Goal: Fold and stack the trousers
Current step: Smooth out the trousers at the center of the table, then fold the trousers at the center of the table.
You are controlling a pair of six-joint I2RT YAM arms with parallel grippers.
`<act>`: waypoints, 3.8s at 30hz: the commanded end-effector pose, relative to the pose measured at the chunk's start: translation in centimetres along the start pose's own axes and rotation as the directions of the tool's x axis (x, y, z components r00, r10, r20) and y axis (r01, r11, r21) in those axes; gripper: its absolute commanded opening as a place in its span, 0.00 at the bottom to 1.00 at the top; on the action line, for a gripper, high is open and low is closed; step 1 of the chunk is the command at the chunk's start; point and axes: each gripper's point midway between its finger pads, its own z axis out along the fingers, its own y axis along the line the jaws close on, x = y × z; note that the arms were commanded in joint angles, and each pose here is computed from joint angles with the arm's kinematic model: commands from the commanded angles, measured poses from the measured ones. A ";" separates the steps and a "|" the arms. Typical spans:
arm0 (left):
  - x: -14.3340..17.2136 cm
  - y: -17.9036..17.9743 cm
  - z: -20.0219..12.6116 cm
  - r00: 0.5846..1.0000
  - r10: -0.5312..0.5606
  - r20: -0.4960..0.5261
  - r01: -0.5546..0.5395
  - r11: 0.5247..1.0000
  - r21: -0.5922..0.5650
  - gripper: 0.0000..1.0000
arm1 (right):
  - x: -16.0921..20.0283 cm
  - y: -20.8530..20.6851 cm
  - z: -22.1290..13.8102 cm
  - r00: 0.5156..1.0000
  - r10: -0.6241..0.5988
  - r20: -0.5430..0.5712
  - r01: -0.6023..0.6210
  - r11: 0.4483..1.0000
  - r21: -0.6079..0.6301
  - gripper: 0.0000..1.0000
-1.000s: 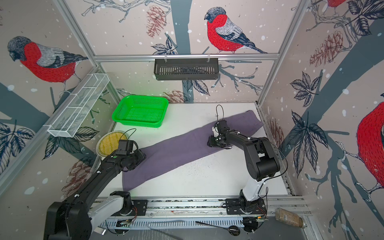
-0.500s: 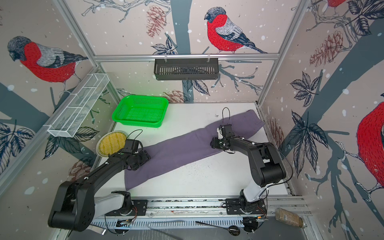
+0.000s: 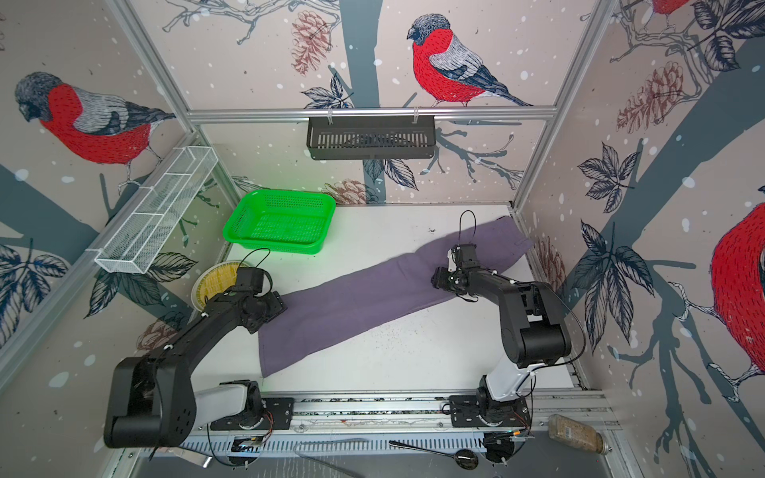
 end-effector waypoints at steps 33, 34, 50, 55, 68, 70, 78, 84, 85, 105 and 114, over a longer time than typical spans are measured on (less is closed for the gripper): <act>-0.5 3.6 -1.1 0.999 -0.027 0.026 0.034 0.956 -0.293 0.00 | -1.6 6.4 -2.8 0.997 -0.076 0.005 0.076 0.986 -0.150 0.71; -1.0 4.1 -1.8 0.998 -0.042 0.056 0.058 0.947 -0.315 0.00 | -1.6 6.6 -2.8 0.997 -0.078 0.007 0.078 0.985 -0.154 0.71; -8.7 4.6 -12.5 0.947 -0.028 0.319 0.131 0.942 -0.308 0.00 | -2.2 9.0 -3.0 0.993 -0.114 0.009 0.113 0.969 -0.219 0.71; -6.9 -3.3 -13.3 0.979 -0.033 0.202 0.037 0.999 -0.013 0.00 | -2.5 9.1 -3.2 0.993 -0.117 0.018 0.118 0.969 -0.219 0.71; -0.9 -21.4 -17.1 0.995 0.056 0.088 -0.080 0.948 0.307 0.00 | -3.2 7.9 -3.9 0.995 -0.085 0.049 0.094 0.969 -0.227 0.71; 0.5 -24.7 -17.0 0.996 0.077 0.046 -0.088 0.929 0.359 0.00 | -3.4 7.4 -4.1 0.996 -0.075 0.057 0.086 0.970 -0.228 0.71; 3.7 -31.8 -13.6 0.993 0.112 -0.033 -0.088 0.906 0.415 0.00 | -5.0 5.0 -6.0 0.993 -0.003 0.118 0.028 0.976 -0.214 0.71; 5.3 -34.0 -9.0 0.987 0.139 -0.078 -0.100 0.922 0.374 0.00 | -5.7 4.5 -7.2 0.988 0.022 0.150 0.012 0.975 -0.224 0.71; 5.4 -34.3 -8.3 0.987 0.136 -0.084 -0.096 0.925 0.368 0.00 | -5.8 4.5 -7.3 0.988 0.022 0.155 0.014 0.974 -0.226 0.71; 7.4 -40.8 -1.7 0.961 0.257 -0.103 -0.198 0.898 0.393 0.37 | -5.5 4.1 -8.1 0.986 0.029 0.167 0.010 0.974 -0.226 0.71; 7.9 -41.9 -5.8 0.908 0.418 -0.014 -0.368 0.814 0.450 0.54 | -5.3 4.1 -8.3 0.985 0.029 0.171 0.011 0.974 -0.226 0.71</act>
